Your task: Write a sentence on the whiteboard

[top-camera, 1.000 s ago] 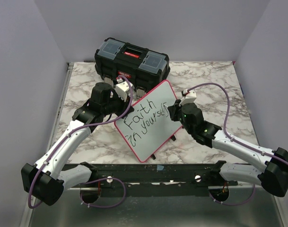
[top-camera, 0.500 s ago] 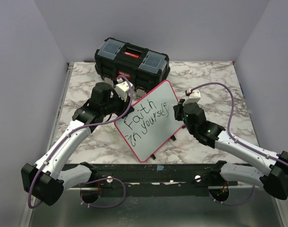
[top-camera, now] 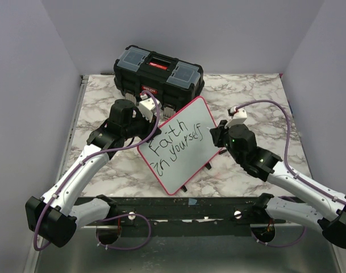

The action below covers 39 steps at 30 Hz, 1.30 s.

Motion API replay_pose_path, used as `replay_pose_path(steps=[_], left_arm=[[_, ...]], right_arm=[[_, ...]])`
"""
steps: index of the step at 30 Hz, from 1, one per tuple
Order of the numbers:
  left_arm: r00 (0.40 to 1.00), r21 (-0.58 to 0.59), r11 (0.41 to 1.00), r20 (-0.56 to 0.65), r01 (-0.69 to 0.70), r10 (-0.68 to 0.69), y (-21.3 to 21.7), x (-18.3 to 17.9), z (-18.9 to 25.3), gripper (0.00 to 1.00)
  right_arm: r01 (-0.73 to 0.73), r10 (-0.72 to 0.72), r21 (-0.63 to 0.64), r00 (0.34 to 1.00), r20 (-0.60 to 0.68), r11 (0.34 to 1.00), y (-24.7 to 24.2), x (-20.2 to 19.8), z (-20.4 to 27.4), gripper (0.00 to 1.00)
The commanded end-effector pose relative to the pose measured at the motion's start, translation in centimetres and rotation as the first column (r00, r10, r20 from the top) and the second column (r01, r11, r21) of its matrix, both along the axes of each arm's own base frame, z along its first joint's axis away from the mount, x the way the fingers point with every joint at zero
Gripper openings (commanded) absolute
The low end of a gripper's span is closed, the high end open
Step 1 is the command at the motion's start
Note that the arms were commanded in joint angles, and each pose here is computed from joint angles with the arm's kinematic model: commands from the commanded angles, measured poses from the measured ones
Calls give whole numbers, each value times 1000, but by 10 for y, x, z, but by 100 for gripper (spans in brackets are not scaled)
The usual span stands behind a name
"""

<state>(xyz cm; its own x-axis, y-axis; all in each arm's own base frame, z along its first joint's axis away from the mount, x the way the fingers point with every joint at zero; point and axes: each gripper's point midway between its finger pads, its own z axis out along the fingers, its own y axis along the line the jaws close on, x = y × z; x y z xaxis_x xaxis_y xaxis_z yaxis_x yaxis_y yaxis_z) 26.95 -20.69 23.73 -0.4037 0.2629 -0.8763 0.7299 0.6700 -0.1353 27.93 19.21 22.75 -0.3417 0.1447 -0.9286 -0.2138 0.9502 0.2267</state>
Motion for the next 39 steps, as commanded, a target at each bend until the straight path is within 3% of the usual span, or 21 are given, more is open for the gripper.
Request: replay_pose_path(steps=[1,19,26,39], left_arm=[[997,18,1000,76,15,-16,2,2,10,0],[997,13,1000,78,18,-19,2,1,11,0],[997,14,1000,77,17,-18,2,1,11,0],[996,14,1000,83,15,-17,2,1,12,0]], right_arm=[[-83,84,18,995,-53,996,9,-12,-2,0],[-241,250,71,954,-164,968,35,-52,-21,1],[-311,311,20,941,-136,950,59,-78,-21,1],[-519,516,-58,854,-63,853,120,-136,-41,1]])
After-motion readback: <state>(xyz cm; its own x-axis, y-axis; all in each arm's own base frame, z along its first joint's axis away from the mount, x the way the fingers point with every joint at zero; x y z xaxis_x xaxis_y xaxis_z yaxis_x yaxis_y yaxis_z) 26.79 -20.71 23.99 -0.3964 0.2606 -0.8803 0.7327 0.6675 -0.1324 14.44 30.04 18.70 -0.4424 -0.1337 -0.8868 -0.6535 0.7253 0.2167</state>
